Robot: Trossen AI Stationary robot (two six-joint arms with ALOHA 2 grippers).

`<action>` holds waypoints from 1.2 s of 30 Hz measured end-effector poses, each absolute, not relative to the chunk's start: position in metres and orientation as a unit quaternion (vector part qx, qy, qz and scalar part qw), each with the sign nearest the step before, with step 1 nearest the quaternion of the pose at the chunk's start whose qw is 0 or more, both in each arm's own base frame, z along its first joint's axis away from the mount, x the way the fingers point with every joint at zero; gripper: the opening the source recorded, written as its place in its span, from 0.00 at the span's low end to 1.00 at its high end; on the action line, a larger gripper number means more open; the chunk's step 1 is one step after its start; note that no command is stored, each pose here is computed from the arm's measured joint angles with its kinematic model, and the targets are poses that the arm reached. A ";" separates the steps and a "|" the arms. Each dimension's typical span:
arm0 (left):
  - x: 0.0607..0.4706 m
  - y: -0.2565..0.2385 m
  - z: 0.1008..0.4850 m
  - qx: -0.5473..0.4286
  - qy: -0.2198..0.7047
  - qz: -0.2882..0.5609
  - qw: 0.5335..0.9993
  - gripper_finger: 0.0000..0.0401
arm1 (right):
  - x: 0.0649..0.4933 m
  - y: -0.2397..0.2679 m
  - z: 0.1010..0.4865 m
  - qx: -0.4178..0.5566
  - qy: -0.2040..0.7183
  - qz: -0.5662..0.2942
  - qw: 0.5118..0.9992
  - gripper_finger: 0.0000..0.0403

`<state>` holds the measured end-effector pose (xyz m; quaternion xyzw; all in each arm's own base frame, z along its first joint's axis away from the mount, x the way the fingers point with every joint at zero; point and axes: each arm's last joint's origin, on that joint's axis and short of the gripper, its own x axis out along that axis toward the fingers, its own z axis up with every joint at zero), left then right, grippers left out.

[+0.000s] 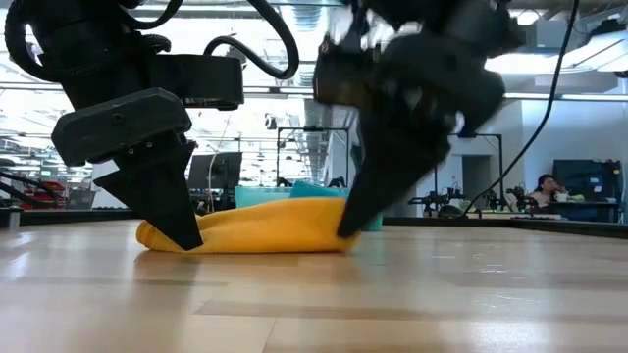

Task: Roll microfiber towels into tight, uniform cylinder then place into a basket
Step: Roll the yellow microfiber cloth

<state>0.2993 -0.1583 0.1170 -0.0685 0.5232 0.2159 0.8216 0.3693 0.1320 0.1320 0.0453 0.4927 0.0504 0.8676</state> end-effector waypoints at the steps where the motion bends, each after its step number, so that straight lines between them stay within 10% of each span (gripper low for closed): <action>1: 0.299 -0.158 0.117 -0.068 0.524 0.216 0.821 0.37 | 0.370 0.132 0.136 0.047 0.487 0.052 0.871 0.29; 16: 0.300 -0.159 0.117 -0.074 0.518 0.215 0.824 0.37 | 0.298 0.147 0.215 -0.159 0.418 -0.119 0.886 0.29; 36: 0.304 -0.159 0.117 -0.076 0.495 0.222 0.837 0.37 | 0.314 0.166 0.135 -0.295 0.403 0.001 0.866 0.41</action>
